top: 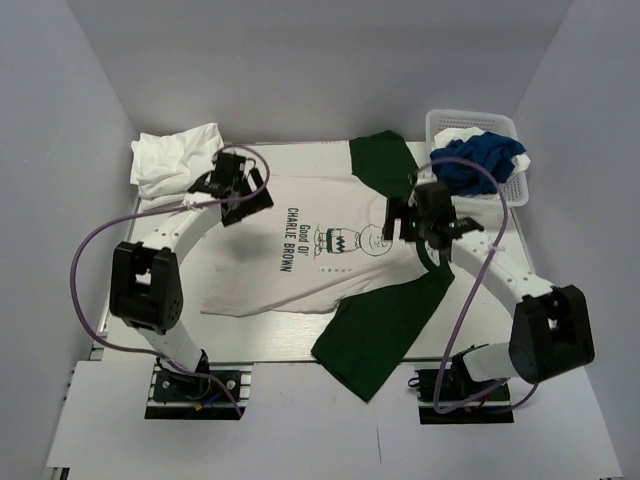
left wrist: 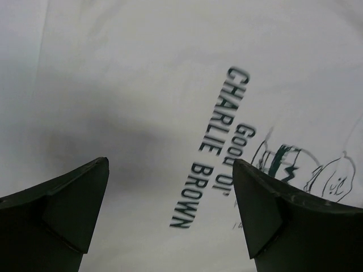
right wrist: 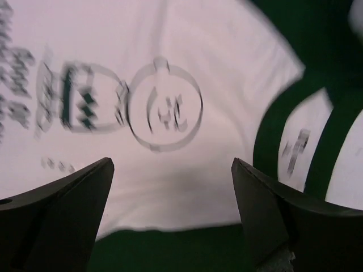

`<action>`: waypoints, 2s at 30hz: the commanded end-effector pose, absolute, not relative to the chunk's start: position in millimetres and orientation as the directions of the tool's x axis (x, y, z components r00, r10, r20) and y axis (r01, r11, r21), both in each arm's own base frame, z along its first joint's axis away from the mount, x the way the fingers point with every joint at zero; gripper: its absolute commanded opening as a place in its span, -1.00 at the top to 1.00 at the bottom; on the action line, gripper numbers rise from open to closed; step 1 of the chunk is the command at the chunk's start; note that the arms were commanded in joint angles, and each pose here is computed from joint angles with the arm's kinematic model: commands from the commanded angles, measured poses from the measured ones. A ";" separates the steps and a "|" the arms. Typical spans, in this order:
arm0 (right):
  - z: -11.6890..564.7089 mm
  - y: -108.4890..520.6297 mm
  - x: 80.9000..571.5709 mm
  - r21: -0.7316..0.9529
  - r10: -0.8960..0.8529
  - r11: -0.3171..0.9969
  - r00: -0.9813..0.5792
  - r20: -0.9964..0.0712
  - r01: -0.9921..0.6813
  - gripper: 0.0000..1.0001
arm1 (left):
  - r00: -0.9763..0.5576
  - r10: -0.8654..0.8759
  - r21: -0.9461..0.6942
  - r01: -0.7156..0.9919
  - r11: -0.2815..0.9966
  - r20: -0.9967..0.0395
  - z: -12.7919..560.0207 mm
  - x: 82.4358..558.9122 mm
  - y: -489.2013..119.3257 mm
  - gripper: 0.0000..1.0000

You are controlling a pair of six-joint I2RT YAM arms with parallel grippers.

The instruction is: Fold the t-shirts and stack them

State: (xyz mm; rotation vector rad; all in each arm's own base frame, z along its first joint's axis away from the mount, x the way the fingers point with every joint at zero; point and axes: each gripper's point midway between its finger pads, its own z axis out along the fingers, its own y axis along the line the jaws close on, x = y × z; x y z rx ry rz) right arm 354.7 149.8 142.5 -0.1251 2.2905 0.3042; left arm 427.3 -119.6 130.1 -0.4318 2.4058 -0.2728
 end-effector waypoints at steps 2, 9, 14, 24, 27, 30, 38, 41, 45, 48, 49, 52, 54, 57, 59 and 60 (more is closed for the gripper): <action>96.5 153.8 276.9 0.322 0.052 0.930 -0.805 -0.591 -0.176 -0.81 | -0.766 -0.473 -0.336 -0.349 0.875 -0.435 82.9 374.3 -119.3 -1.00; 56.5 134.8 222.3 0.328 0.023 0.925 -0.834 -0.552 -0.192 -0.81 | -0.795 -0.468 -0.367 -0.333 0.869 -0.387 56.8 338.4 -124.3 -1.00; 24.4 133.1 205.6 0.358 0.073 0.930 -0.909 -0.410 -0.087 -0.81 | -0.808 -0.464 -0.336 -0.351 0.874 -0.363 41.4 340.1 -123.1 -1.00; -6.5 95.3 185.2 0.332 0.331 0.909 -0.920 -0.211 0.251 -0.81 | -0.801 -0.472 -0.276 -0.390 0.878 -0.369 29.4 354.9 -113.5 -1.00; -9.1 73.1 187.4 0.276 0.407 0.897 -0.888 -0.212 0.345 -0.81 | -0.785 -0.476 -0.290 -0.384 0.876 -0.396 32.7 373.2 -116.6 -1.00; -10.3 60.7 192.6 0.265 0.442 0.885 -0.869 -0.223 0.382 -0.81 | -0.805 -0.464 -0.274 -0.382 0.882 -0.371 20.8 379.7 -119.9 -1.00; 4.1 26.3 220.6 0.183 0.464 0.886 -0.819 -0.338 0.427 -0.81 | -0.842 -0.430 -0.324 -0.328 0.887 -0.325 27.5 380.9 -139.2 -1.00; 28.0 22.3 241.7 0.200 0.443 0.897 -0.782 -0.438 0.395 -0.81 | -0.828 -0.434 -0.355 -0.310 0.882 -0.355 49.6 369.2 -137.2 -1.00; 77.0 62.0 267.5 0.343 0.284 0.936 -0.754 -0.592 0.084 -0.81 | -0.765 -0.485 -0.273 -0.402 0.874 -0.424 77.0 345.6 -105.0 -1.00; 103.1 80.4 268.6 0.365 0.232 0.931 -0.719 -0.656 -0.033 -0.81 | -0.697 -0.569 -0.193 -0.545 0.816 -0.437 87.2 312.3 -75.6 -1.00; 107.3 86.7 266.8 0.357 0.202 0.931 -0.716 -0.668 -0.071 -0.81 | -0.691 -0.593 -0.152 -0.590 0.793 -0.412 84.1 294.9 -64.0 -1.00; 112.5 109.1 261.0 0.342 0.117 0.923 -0.717 -0.687 -0.177 -0.81 | -0.621 -0.660 -0.057 -0.709 0.703 -0.422 68.8 252.6 -34.9 -1.00; 115.4 133.1 255.7 0.332 0.039 0.900 -0.709 -0.704 -0.281 -0.81 | -0.596 -0.690 -0.005 -0.755 0.655 -0.411 60.9 232.4 -23.1 -1.00; 114.9 160.6 249.4 0.286 -0.066 0.873 -0.677 -0.733 -0.395 -0.81 | -0.556 -0.728 0.029 -0.802 0.597 -0.401 43.8 215.0 -11.8 -0.96; 117.6 179.2 240.7 0.248 -0.140 0.850 -0.653 -0.744 -0.466 -0.81 | -0.542 -0.750 -0.026 -0.804 0.594 -0.379 37.1 220.2 -16.0 -0.94; 109.0 180.6 236.9 0.235 -0.169 0.853 -0.672 -0.721 -0.466 -0.81 | -0.540 -0.755 -0.046 -0.802 0.596 -0.372 34.3 222.2 -19.1 -0.94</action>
